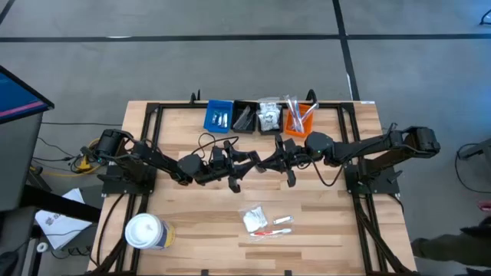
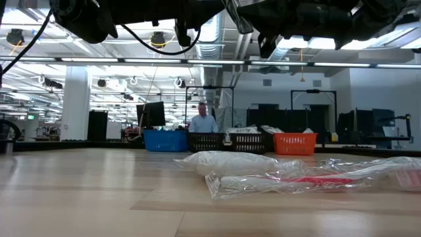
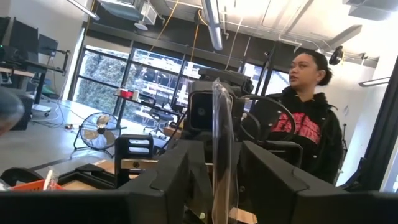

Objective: Pick & Place Travel size toiletries
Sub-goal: Put the black comb into the left black bin

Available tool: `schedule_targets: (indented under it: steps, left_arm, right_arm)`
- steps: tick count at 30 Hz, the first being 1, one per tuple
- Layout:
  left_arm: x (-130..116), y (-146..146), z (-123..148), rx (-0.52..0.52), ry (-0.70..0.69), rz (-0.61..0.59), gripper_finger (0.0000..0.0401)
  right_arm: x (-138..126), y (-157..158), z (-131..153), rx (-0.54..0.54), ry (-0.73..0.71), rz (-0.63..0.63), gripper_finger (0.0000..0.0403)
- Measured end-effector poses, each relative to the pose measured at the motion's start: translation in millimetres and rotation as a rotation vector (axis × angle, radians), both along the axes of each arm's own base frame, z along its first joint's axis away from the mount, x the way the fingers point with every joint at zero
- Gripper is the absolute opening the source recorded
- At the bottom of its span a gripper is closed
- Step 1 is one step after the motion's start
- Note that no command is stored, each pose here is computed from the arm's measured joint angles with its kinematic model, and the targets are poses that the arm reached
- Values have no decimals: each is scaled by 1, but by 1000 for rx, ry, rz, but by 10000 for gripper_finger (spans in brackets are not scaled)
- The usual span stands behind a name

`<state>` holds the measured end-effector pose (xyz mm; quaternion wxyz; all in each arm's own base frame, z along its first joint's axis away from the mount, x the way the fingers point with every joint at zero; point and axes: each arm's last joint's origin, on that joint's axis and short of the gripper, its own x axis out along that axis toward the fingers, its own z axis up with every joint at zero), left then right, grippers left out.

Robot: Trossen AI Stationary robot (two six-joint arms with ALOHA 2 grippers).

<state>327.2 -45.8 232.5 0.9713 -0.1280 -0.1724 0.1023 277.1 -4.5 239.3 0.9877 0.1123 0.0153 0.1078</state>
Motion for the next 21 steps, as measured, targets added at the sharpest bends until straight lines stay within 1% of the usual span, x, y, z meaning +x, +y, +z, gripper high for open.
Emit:
schedule_targets:
  steps: [12,14,17,21]
  left_arm:
    - [0,1,0,4,3,4,16]
    - [0,1,0,5,3,5,9]
    - [0,1,0,5,5,5,12]
    - [1,1,-1,6,15,4,7]
  right_arm:
    - [0,0,0,0,0,-1,2]
    - [0,0,0,-6,-1,-1,2]
    - [0,0,0,-16,-3,-1,6]
    - [0,0,0,-15,-1,0,27]
